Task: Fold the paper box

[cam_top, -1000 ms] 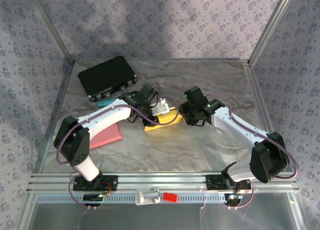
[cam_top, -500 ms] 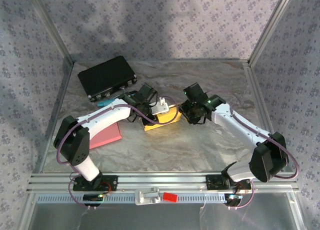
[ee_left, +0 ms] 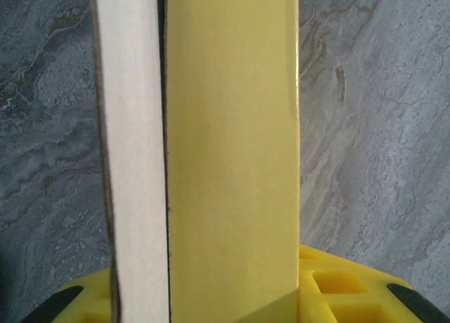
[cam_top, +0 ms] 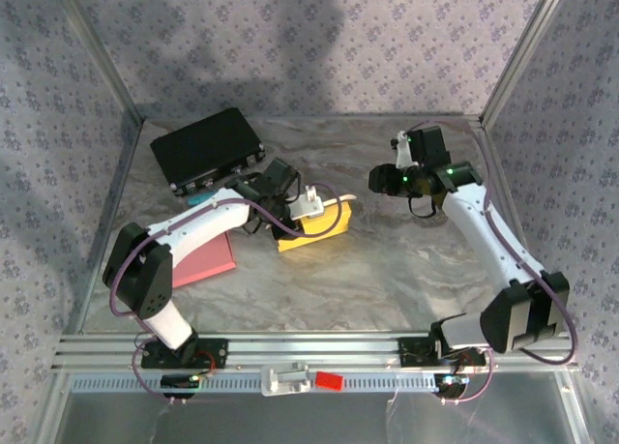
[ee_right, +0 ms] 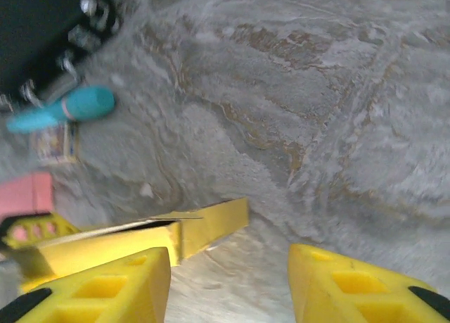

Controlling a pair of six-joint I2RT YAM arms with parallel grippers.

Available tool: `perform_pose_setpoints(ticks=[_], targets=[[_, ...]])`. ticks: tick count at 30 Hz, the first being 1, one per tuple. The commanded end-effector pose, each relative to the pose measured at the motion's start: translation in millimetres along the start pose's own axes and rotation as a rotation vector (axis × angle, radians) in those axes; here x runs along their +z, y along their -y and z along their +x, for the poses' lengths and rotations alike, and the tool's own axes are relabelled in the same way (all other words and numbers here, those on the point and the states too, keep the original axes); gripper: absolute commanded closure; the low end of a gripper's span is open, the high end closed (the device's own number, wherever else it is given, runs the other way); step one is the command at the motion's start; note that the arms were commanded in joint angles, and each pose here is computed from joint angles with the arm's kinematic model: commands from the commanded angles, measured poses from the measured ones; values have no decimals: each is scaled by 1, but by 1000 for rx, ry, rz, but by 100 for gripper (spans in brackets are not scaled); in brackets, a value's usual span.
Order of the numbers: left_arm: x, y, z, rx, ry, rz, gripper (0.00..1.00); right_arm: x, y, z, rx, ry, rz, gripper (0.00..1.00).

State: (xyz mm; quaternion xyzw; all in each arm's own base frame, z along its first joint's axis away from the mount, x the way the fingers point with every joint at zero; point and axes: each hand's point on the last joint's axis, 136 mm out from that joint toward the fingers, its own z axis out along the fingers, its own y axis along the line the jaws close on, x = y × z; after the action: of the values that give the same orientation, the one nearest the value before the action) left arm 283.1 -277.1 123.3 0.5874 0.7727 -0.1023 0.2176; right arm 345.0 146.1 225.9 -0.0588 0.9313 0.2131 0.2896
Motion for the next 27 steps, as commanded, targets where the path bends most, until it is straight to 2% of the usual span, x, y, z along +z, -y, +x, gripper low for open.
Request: perform_pose_setpoints(ticks=[1, 5, 10, 21, 27], targets=[[-8, 8, 12, 31, -23, 48, 66, 5, -30, 12, -353, -43, -187, 55], [-15, 11, 20, 33, -12, 97, 66, 12, -34, 30, -501, -141, -230, 57], [-19, 12, 24, 40, -4, 121, 67, 23, -41, 39, -573, -191, -265, 58], [-21, 12, 25, 44, -5, 138, 67, 46, -62, 46, -630, -276, -354, 56], [-21, 13, 24, 35, -4, 141, 67, 56, -62, 48, -632, -304, -339, 61]])
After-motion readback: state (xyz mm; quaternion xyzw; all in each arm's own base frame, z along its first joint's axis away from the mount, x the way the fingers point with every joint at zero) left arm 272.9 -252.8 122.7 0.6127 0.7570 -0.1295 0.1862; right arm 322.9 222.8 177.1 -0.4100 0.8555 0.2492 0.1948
